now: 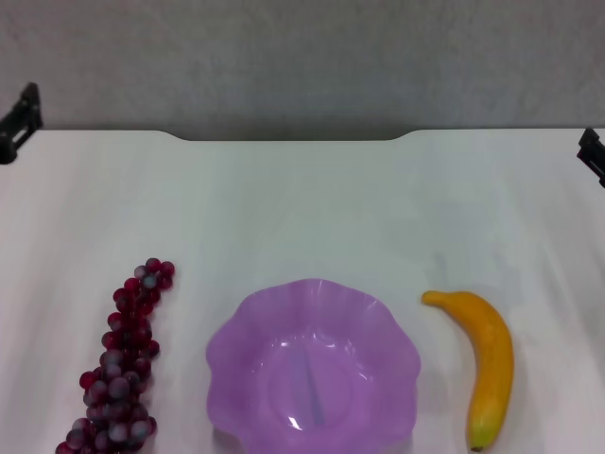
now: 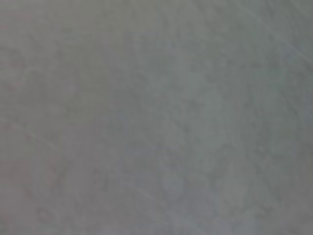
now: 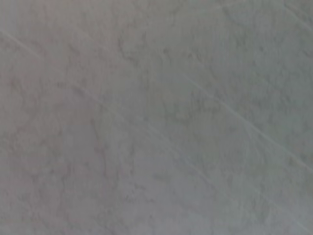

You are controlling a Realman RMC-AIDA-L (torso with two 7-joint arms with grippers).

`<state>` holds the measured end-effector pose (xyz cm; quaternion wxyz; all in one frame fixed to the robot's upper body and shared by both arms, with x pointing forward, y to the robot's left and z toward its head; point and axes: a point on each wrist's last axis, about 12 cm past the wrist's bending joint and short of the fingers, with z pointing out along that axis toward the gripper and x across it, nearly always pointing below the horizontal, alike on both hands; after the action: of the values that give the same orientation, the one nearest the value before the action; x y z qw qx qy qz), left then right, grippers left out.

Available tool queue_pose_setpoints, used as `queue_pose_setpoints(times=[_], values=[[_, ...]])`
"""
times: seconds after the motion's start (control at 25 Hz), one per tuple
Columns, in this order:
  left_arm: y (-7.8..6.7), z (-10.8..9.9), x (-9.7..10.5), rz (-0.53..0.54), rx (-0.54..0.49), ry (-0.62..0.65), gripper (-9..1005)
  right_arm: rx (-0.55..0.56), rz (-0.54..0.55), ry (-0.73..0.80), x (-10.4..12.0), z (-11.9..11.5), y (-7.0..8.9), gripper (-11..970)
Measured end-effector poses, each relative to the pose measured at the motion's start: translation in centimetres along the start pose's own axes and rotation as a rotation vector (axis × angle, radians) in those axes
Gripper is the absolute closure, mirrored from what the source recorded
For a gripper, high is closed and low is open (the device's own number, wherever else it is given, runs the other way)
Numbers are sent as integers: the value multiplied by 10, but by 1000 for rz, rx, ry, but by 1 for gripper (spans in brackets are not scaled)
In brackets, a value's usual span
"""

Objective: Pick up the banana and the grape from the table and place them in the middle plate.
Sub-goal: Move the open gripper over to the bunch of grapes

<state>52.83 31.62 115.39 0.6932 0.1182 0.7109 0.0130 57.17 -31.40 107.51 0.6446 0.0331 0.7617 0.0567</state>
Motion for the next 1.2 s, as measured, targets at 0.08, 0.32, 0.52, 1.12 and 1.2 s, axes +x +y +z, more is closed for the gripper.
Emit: queue_pose_setpoints(times=[0.08,0.32,0.52,1.12,1.2], values=[[-7,1,-1,12,18,13,217,-1,0,-2,-1,0,0,93],[-20,5,-2,10,58,38,217,-5,0,-5,-2,0,2,93],[-22,6,-2,6,61,43,216,-4,0,-5,-1,0,1,93],[-43,8,-18,30,174,505,222,8,3,1,2,-4,-3,93],[-47,8,-21,40,200,585,226,5,4,-4,0,-4,-2,93]])
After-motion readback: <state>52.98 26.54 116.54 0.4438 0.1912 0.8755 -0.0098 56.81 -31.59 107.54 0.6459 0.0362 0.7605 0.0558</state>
